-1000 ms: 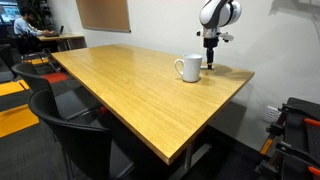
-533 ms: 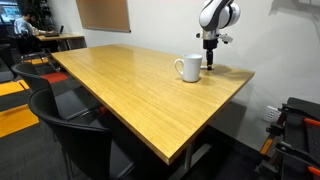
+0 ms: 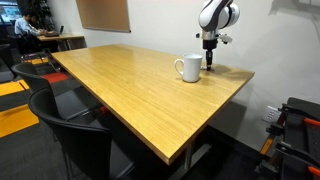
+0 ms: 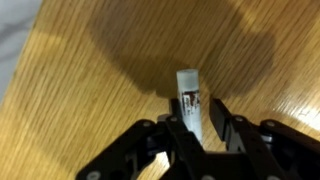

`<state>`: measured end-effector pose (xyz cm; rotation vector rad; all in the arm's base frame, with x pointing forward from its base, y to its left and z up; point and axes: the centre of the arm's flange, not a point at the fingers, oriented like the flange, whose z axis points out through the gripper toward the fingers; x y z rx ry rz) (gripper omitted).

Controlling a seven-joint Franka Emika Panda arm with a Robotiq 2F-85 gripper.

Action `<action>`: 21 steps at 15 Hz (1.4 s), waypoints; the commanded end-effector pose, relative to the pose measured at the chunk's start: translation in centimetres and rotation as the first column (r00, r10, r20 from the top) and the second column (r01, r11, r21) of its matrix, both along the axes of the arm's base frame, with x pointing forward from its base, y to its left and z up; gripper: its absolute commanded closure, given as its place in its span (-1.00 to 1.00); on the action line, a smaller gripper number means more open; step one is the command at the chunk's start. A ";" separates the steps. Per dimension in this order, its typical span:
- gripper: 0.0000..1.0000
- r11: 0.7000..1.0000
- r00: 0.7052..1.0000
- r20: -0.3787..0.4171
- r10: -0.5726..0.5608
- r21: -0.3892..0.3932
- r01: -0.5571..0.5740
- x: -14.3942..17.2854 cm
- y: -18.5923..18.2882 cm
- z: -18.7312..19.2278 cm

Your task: Put the black marker in the grey mug

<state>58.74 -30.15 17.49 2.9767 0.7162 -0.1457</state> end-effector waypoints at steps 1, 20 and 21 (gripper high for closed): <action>0.87 1.000 1.000 0.014 -0.019 -0.019 0.019 0.7 -0.1 0.4; 0.90 0.993 0.992 0.037 -0.116 -0.024 0.117 -0.1 1.6 9.3; 0.90 0.991 0.991 0.035 -0.130 -0.025 0.130 -0.3 1.7 9.8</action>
